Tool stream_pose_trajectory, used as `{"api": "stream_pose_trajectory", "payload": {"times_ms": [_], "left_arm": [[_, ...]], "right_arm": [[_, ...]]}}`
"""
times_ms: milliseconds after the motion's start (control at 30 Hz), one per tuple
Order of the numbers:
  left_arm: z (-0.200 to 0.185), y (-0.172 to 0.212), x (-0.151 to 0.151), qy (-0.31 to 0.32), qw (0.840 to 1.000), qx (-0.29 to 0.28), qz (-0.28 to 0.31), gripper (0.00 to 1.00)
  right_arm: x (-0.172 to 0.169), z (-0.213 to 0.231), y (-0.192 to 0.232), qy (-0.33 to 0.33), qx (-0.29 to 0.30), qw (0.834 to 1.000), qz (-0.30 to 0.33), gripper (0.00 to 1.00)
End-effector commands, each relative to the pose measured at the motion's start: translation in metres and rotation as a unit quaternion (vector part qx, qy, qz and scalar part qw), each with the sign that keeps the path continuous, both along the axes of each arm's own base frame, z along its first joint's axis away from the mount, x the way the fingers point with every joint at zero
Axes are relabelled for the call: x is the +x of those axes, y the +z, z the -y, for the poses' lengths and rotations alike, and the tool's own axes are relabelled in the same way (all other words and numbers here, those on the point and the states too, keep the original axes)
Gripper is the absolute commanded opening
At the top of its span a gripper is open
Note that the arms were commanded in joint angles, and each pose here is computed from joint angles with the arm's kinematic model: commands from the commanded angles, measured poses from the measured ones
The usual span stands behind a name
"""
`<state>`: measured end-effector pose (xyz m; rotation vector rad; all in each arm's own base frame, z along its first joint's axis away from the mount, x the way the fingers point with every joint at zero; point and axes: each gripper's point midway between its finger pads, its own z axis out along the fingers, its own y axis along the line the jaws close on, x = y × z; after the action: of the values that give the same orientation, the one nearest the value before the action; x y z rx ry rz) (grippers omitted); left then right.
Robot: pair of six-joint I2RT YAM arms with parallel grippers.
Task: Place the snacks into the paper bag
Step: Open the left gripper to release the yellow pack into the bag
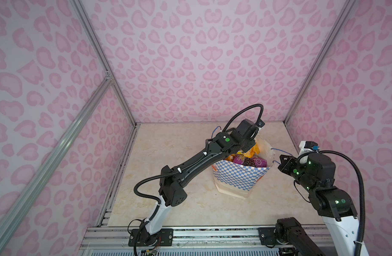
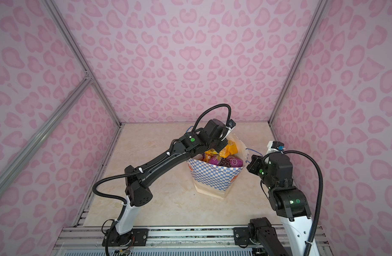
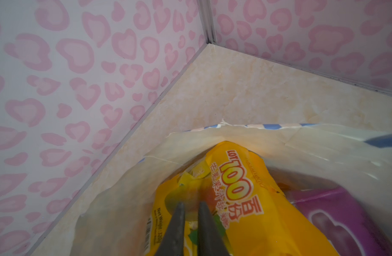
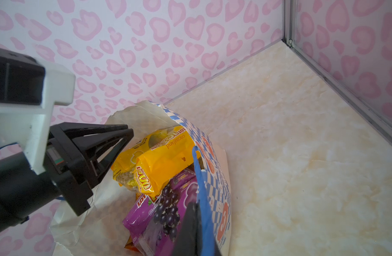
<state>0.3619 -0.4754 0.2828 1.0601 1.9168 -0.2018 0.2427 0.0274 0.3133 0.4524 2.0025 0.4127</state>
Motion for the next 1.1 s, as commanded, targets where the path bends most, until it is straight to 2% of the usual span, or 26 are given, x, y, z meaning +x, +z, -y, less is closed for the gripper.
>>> {"api": "stream_pose_trajectory", "payload": {"times_ms": [0, 367, 500, 600, 700, 800, 933, 967, 1000, 1033, 1067], "left_arm": [[0.004, -0.026, -0.011, -0.009, 0.999, -0.001, -0.049, 0.16], [-0.008, -0.127, -0.030, 0.000, 0.987, 0.065, -0.147, 0.12], [-0.008, -0.131, -0.031, 0.000, 0.986, 0.071, -0.152, 0.12], [-0.002, -0.100, -0.034, -0.010, 0.988, 0.036, -0.149, 0.17], [0.006, -0.041, -0.047, -0.042, 0.988, -0.036, -0.144, 0.35], [0.004, 0.027, -0.065, -0.078, 0.982, -0.113, -0.131, 0.61], [-0.026, 0.097, -0.085, -0.086, 0.974, -0.183, -0.098, 0.79], [-0.037, 0.110, -0.089, -0.085, 0.972, -0.199, -0.092, 0.86], [-0.047, 0.119, -0.091, -0.082, 0.970, -0.212, -0.087, 0.88], [-0.061, 0.129, -0.089, -0.066, 0.968, -0.229, -0.080, 0.98], [-0.076, 0.135, -0.085, -0.049, 0.966, -0.242, -0.076, 0.97]], "right_arm": [[0.002, 0.000, 0.004, -0.002, 0.003, 1.000, 0.009, 0.03], [0.004, -0.001, 0.010, 0.001, 0.004, 1.000, 0.014, 0.03], [0.006, -0.004, 0.007, 0.006, 0.010, 1.000, 0.012, 0.03], [0.007, -0.005, 0.006, 0.007, 0.014, 1.000, 0.011, 0.03], [0.007, -0.004, 0.005, 0.005, 0.013, 1.000, 0.010, 0.03], [0.007, -0.004, 0.005, 0.004, 0.012, 1.000, 0.010, 0.03], [0.008, -0.003, 0.004, 0.002, 0.010, 1.000, 0.010, 0.03], [0.008, -0.003, 0.003, 0.002, 0.009, 1.000, 0.010, 0.03], [0.008, -0.003, 0.002, 0.002, 0.010, 1.000, 0.010, 0.03], [0.009, -0.004, 0.001, 0.003, 0.010, 1.000, 0.010, 0.03], [0.010, -0.004, 0.000, 0.004, 0.011, 1.000, 0.010, 0.03]]}}
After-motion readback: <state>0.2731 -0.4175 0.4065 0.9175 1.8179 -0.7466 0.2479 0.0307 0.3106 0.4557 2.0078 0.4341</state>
